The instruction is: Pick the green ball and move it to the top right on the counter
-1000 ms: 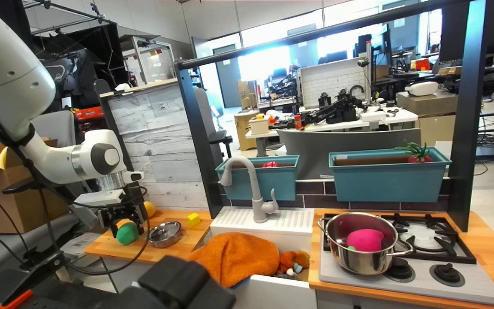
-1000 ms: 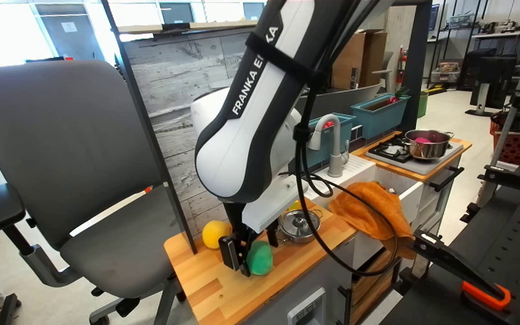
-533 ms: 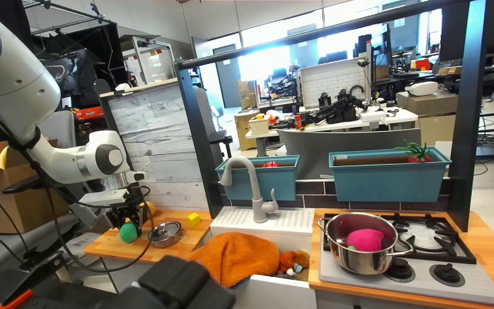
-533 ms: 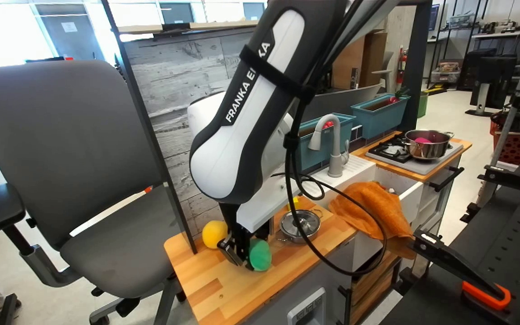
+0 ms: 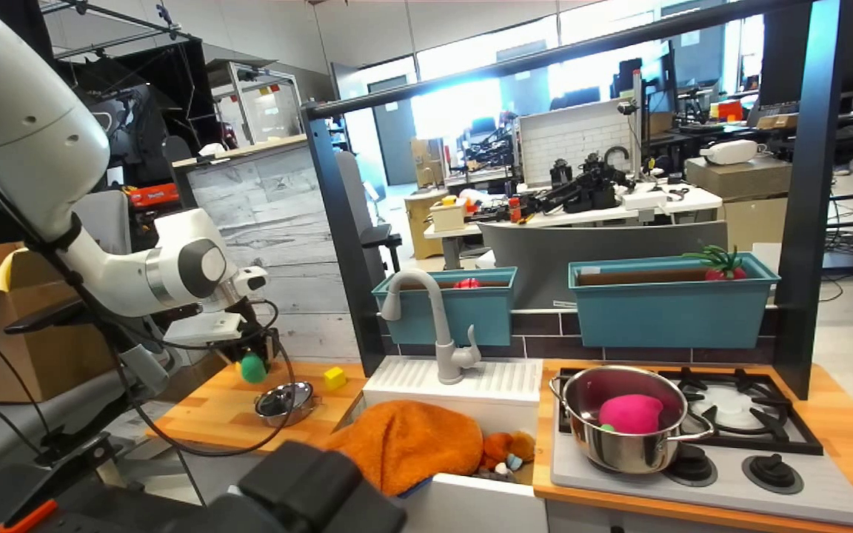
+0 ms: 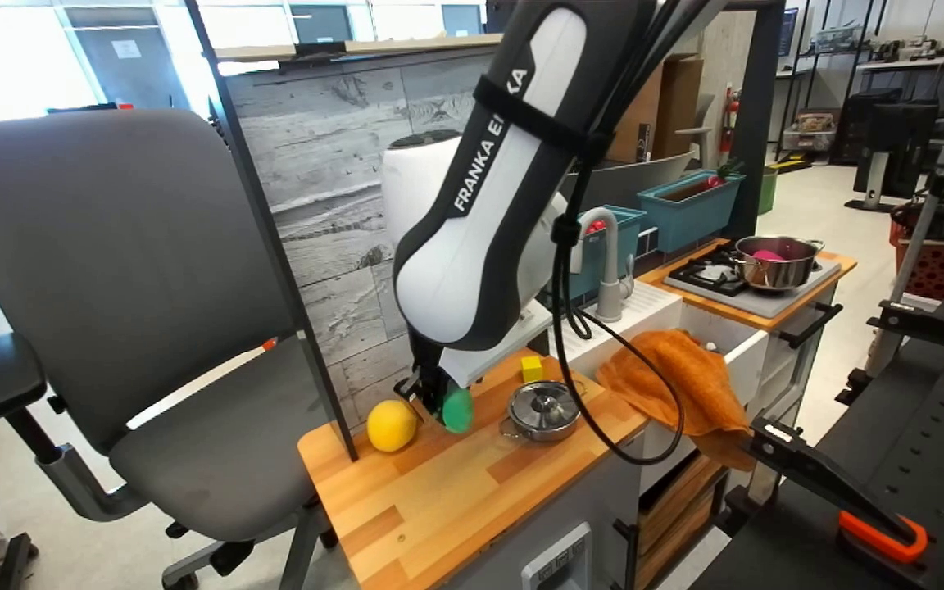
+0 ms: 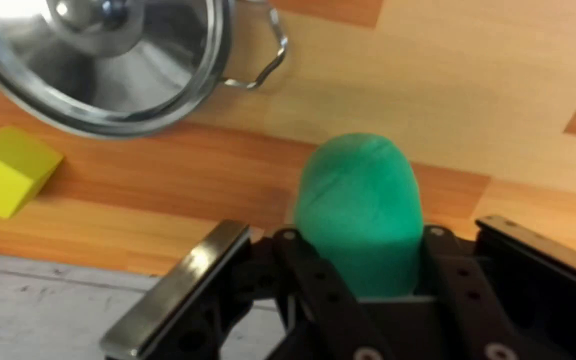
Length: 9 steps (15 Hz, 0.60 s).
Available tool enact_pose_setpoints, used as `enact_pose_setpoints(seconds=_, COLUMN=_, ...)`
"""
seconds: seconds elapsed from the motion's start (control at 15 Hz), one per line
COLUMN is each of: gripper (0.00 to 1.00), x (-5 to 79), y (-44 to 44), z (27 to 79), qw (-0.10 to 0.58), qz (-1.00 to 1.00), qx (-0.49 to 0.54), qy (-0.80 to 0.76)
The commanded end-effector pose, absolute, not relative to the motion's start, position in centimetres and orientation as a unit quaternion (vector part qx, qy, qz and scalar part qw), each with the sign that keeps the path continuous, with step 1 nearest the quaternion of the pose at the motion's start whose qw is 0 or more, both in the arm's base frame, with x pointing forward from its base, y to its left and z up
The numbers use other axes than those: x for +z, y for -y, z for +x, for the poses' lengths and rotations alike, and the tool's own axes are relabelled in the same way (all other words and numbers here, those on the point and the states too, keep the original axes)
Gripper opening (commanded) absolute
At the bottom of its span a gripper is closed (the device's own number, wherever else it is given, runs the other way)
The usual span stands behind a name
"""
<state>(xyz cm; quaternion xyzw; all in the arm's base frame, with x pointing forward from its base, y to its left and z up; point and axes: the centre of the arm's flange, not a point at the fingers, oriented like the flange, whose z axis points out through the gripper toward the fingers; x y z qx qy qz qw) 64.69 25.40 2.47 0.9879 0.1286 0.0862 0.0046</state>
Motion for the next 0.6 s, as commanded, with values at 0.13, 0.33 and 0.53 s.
enact_pose_setpoints(seconds=0.13, gripper=0.07, x=5.3, y=-16.3, z=67.4, qw=0.038, qz=0.979, qx=0.197, qy=-0.031)
enact_pose_setpoints(seconds=0.33, gripper=0.07, x=6.0, y=-12.1, z=69.5, qw=0.064, qz=0.975, qx=0.212, qy=0.017)
enact_pose_setpoints(seconds=0.53, gripper=0.07, x=6.3, y=-11.4, z=69.7, qw=0.072, qz=0.973, qx=0.216, qy=0.04)
